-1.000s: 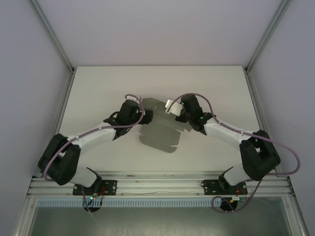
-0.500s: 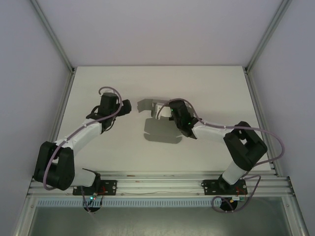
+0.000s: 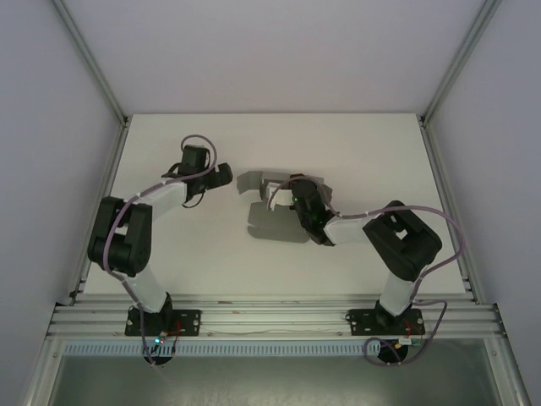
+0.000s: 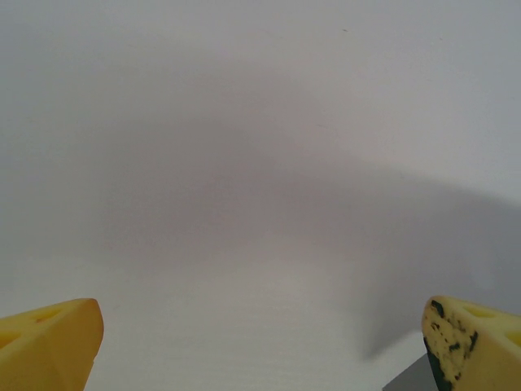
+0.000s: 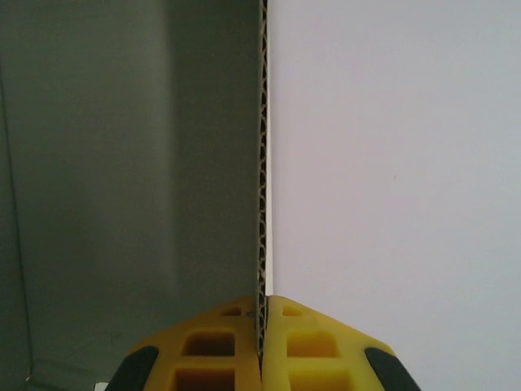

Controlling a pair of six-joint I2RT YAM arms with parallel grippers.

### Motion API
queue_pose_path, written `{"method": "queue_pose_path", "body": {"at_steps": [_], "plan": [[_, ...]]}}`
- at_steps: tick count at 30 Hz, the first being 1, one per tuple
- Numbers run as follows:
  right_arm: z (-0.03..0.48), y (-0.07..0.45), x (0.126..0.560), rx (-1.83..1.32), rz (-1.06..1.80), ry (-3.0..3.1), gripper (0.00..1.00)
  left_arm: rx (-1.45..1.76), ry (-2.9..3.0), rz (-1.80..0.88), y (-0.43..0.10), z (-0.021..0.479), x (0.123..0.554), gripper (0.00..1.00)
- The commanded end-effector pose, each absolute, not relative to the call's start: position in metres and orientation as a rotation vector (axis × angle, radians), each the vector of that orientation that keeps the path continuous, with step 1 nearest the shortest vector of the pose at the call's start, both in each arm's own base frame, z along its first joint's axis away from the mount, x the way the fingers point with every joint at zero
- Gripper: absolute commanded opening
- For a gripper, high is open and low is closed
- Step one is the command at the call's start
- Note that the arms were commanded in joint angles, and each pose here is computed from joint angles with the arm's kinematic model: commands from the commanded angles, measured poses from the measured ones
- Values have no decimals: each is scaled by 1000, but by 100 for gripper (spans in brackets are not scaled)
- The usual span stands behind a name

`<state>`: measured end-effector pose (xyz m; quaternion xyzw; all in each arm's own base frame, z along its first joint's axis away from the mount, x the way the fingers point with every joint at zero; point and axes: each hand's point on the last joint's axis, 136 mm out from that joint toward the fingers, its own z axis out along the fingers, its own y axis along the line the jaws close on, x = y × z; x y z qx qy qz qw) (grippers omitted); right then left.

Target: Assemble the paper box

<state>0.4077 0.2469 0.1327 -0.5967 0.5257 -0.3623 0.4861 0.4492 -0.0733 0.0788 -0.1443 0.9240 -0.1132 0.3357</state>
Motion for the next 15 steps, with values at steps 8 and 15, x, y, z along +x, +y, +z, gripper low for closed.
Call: {"method": "queue_pose_path", "body": {"at_steps": [8,15], "plan": [[122,248,404,-1445,-877,1304,0,-74,2363,-613,-134,81,468,96],[116,246,407,-1439,-893,1335,0,49,2359,-650,-161,70,447,89]]}}
